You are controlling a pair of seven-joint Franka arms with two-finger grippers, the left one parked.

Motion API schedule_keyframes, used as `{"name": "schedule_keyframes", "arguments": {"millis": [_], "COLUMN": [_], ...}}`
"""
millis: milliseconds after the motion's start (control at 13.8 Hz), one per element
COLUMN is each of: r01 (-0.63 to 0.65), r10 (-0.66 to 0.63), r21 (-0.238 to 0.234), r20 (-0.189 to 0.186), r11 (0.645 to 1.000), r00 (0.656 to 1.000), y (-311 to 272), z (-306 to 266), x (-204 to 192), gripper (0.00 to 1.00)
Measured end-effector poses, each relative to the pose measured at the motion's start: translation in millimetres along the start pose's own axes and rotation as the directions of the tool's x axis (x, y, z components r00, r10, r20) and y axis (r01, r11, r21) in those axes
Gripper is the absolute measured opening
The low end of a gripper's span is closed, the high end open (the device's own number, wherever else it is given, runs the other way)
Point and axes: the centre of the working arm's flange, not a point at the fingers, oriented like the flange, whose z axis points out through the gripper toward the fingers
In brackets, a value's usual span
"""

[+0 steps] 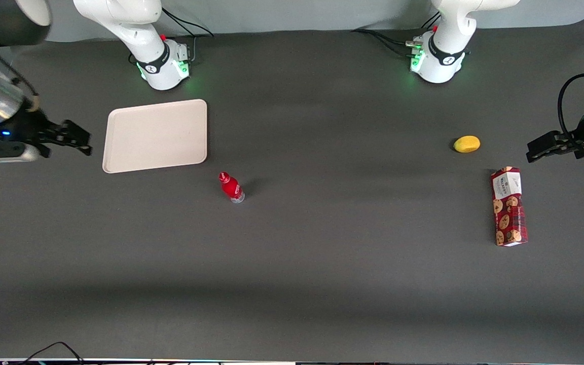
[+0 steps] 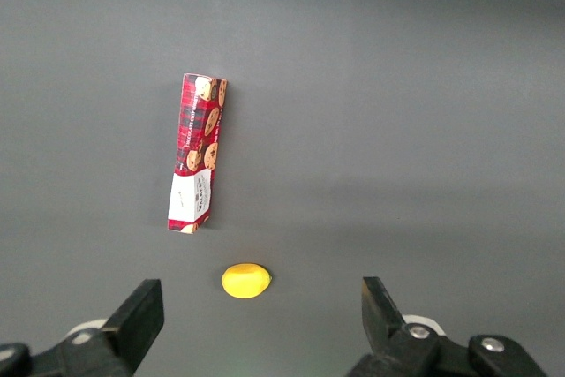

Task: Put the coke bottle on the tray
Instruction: 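Move the open right gripper down over the red Coca-Cola bottle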

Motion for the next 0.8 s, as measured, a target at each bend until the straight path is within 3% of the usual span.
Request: {"name": "schedule_keyframes", "arguments": {"millis": [364, 655, 800], "r01": [-0.056, -0.063, -0.05], "r10": [0.057, 0.061, 0.047], "r21": [0.084, 0.046, 0.049], "r20": [-0.001, 0.04, 0.055], "r11": [0.995, 0.997, 0.998], "r00": [0.998, 0.997, 0.997], "y": [-142, -199, -216], "z": [70, 153, 188], "x": [23, 27, 18], "gripper": [1.0, 1.0, 1.0]}}
